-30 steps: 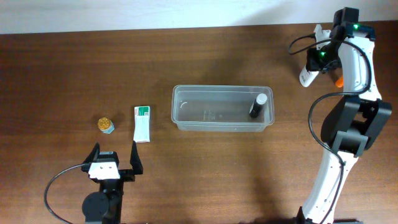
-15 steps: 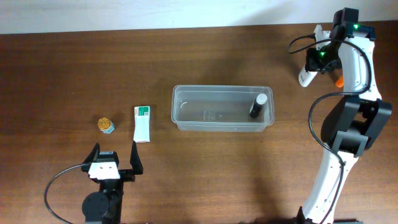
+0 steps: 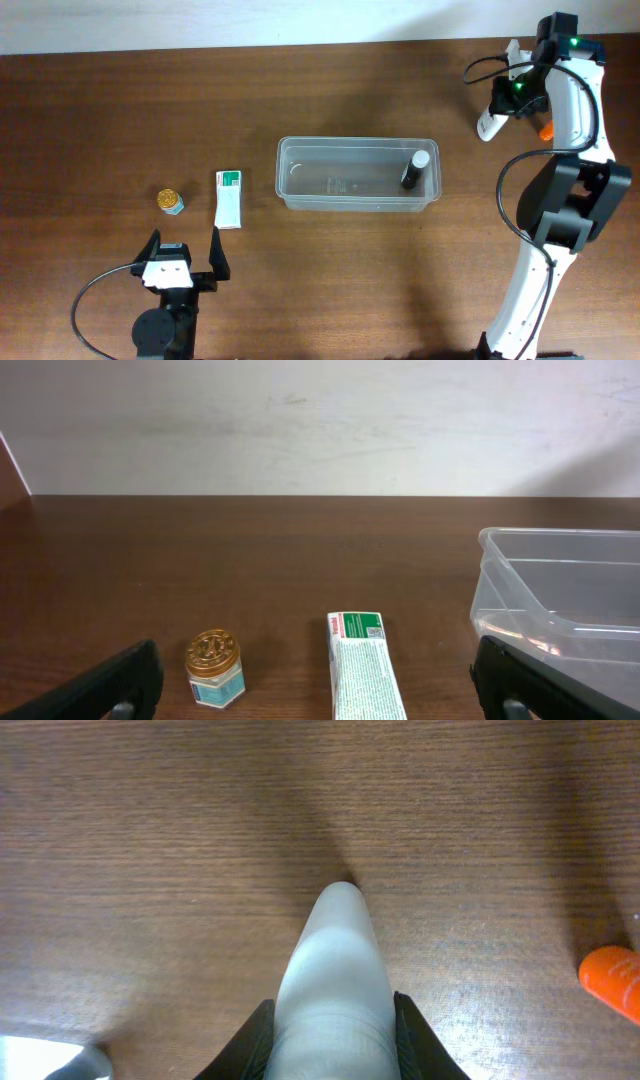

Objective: Pack container
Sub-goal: 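Lift the spray bottle and carry it left over the container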

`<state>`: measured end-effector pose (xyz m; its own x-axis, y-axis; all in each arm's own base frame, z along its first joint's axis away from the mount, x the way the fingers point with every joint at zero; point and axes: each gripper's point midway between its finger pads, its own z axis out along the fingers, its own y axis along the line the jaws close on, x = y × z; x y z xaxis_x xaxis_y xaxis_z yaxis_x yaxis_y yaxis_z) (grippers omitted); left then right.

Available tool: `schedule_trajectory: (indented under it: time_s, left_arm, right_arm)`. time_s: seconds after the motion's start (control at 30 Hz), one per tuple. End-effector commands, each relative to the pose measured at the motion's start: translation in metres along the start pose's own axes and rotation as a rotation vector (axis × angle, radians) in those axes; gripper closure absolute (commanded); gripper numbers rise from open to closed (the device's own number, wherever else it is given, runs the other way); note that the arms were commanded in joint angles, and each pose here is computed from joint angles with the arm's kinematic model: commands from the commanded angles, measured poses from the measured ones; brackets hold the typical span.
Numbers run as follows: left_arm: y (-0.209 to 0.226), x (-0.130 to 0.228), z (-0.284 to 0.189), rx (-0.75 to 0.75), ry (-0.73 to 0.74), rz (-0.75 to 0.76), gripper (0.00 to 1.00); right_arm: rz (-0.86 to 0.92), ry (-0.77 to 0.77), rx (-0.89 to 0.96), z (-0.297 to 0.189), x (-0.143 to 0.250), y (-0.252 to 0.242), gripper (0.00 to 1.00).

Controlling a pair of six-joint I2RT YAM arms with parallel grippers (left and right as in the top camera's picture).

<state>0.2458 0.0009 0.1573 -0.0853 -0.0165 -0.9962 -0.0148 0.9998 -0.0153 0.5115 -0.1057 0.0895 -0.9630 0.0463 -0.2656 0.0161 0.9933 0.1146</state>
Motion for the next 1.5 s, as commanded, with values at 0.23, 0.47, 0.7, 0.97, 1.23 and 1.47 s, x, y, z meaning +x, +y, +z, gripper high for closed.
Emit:
schedule_trajectory:
  time_s: [0.23, 0.47, 0.7, 0.97, 1.23, 1.47]
  left_arm:
    - [-0.001, 0.0, 0.0, 0.007, -0.003, 0.011, 0.01]
    - [-0.001, 0.0, 0.0, 0.007, -0.003, 0.011, 0.01]
    - [-0.001, 0.0, 0.0, 0.007, -0.003, 0.011, 0.01]
    - [-0.001, 0.0, 0.0, 0.007, -0.003, 0.011, 0.01]
    - [-0.001, 0.0, 0.0, 0.007, -0.003, 0.011, 0.0]
    - [-0.001, 0.0, 0.0, 0.007, -0.003, 0.011, 0.01]
  right_arm:
    - [0.022, -0.317, -0.027, -0.174, -0.019, 0.052, 0.8]
    - [-0.034, -0.394, -0.051, -0.262, 0.025, 0.106, 0.79]
    - [-0.088, -0.327, -0.103, -0.299, 0.089, 0.153, 0.8]
    - [-0.136, -0.22, -0.154, -0.294, 0.123, 0.191, 0.79]
    - [-0.141, -0.128, -0.173, -0.263, 0.119, 0.225, 0.79]
    - [-0.118, -0.043, -0.071, -0.212, 0.102, 0.236, 0.79]
